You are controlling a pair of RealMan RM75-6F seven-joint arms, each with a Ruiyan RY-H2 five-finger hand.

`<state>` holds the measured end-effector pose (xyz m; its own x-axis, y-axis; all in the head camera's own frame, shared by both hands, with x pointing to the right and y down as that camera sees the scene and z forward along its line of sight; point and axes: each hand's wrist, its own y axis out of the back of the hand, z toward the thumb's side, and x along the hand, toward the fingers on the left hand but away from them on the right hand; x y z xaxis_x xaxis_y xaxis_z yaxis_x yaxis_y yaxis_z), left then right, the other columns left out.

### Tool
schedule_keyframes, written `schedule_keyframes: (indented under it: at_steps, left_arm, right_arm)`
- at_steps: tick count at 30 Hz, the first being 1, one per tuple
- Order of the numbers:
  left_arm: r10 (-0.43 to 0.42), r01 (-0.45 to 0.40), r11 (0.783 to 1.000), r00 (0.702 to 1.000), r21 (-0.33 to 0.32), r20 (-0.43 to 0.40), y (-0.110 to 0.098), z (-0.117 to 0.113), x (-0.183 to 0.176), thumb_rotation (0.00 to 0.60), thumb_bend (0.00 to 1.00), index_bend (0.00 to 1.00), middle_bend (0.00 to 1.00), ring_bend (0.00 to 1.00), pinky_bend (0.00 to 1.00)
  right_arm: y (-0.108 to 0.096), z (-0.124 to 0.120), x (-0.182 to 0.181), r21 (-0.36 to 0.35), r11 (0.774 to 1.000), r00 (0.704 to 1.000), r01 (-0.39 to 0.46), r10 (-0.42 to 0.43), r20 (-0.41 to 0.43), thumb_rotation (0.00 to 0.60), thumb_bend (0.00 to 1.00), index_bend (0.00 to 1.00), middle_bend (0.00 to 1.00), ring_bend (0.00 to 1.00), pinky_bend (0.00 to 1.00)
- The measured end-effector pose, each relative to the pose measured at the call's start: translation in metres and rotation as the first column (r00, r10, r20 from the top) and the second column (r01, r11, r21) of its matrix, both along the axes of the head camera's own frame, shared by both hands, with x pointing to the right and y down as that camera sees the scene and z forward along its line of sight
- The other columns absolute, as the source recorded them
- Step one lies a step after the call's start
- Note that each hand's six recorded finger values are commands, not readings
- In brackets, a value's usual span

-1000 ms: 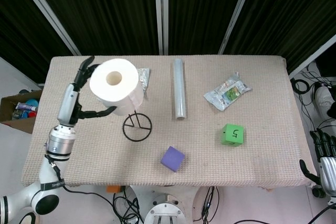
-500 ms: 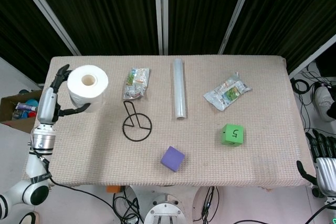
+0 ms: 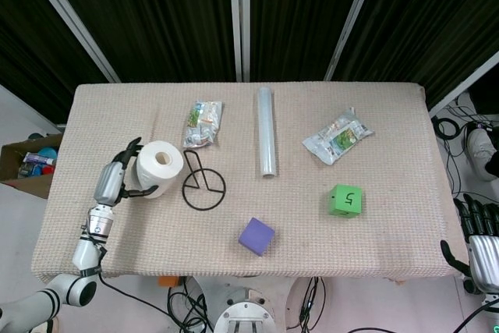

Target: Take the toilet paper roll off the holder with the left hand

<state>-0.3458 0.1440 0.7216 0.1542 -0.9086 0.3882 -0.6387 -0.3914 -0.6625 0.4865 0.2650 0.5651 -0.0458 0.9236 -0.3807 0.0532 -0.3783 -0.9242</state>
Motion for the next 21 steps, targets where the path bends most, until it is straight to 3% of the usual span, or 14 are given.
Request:
schedule_keyframes:
  at_steps: [2,3,6,9,16,21]
  left_arm:
    - [0.003,-0.003,1.0,1.0,-0.005,-0.007,0.002,0.002,-0.002,0.599,0.13,0.0,0.06,0.14,0.18]
    - [0.0,0.0,1.0,1.0,-0.005,-0.012,0.003,0.001,-0.003,0.558,0.1,0.0,0.02,0.07,0.18]
    - [-0.007,0.007,1.0,1.0,0.002,-0.03,0.003,-0.002,-0.007,0.394,0.02,0.0,0.0,0.02,0.16]
    - [-0.002,0.002,1.0,1.0,0.016,-0.017,0.005,-0.008,-0.015,0.321,0.01,0.0,0.0,0.0,0.16]
    - [0.023,-0.025,0.996,0.999,0.086,0.026,0.014,-0.035,-0.031,0.308,0.01,0.0,0.0,0.0,0.15]
    - [0.099,-0.129,0.982,0.973,0.135,0.211,0.033,-0.071,-0.054,0.313,0.02,0.0,0.0,0.0,0.15]
  right_arm:
    - [0.0,0.0,-0.001,0.002,1.0,1.0,0.003,-0.003,0.001,0.6,0.31,0.0,0.0,0.0,0.0]
    - [0.0,-0.001,-0.001,0.004,1.0,1.0,0.004,-0.004,0.001,0.6,0.31,0.0,0.0,0.0,0.0]
    - [0.0,0.0,-0.001,0.001,1.0,1.0,0.002,-0.002,0.001,0.6,0.31,0.0,0.0,0.0,0.0]
    - [0.0,0.001,-0.001,-0.001,1.0,1.0,0.002,-0.002,0.003,0.6,0.31,0.0,0.0,0.0,0.0]
    - [-0.001,-0.004,-0.002,0.021,1.0,1.0,0.001,-0.001,0.008,0.6,0.31,0.0,0.0,0.0,0.0]
    - [-0.002,-0.009,0.002,0.037,0.999,1.0,-0.003,0.003,0.0,0.6,0.31,0.0,0.0,0.0,0.0]
